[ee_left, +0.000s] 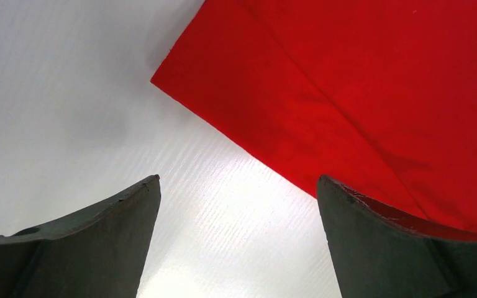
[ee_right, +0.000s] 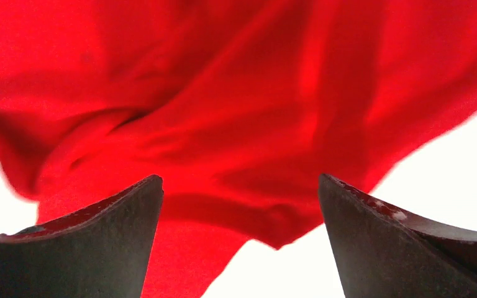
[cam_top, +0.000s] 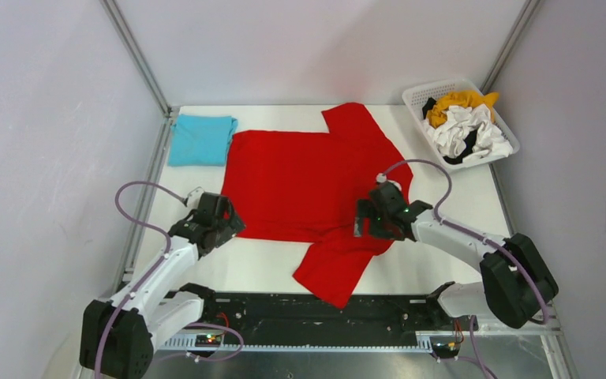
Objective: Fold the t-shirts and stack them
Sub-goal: Flatten out the tshirt
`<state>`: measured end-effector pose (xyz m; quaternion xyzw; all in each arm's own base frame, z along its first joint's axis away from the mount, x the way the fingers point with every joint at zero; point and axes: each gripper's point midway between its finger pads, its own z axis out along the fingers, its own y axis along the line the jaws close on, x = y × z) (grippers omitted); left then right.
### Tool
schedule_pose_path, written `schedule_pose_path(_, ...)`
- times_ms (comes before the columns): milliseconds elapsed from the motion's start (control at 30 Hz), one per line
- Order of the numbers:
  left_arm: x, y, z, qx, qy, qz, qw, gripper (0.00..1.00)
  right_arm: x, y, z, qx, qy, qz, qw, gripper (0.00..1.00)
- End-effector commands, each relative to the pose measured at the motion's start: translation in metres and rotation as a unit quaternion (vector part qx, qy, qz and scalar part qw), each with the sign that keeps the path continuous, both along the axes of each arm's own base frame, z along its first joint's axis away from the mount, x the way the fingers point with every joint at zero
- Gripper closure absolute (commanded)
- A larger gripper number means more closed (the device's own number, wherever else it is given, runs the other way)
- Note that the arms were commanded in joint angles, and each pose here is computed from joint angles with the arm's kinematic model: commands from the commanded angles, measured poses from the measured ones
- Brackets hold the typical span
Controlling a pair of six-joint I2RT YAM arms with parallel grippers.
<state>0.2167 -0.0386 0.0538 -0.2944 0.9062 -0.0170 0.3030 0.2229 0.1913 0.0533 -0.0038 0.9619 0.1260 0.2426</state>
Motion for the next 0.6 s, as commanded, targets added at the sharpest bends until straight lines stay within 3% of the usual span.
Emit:
schedule_pose_path(0,0.025,0.005,0.019,-0.001,-0.037,0.030,0.999,0.00,0.027,-0.024,-0.009,0.017,-0.001,-0.038,0.999,0.01)
schedule_pose_path(267,0.025,0.016,0.013,-0.010,-0.034,0.065,0.997,0.00,0.014,-0.079,-0.048,-0.032,0.078,-0.129,0.988,0.01)
schedule_pose_path(433,0.017,0.020,0.006,-0.018,-0.037,0.088,0.995,0.00,0.018,-0.102,-0.041,-0.019,0.081,-0.164,0.983,0.01)
schedule_pose_path(567,0.013,0.025,0.000,-0.026,-0.028,0.103,0.994,0.00,0.025,-0.092,-0.028,0.010,0.059,-0.130,0.990,0.01)
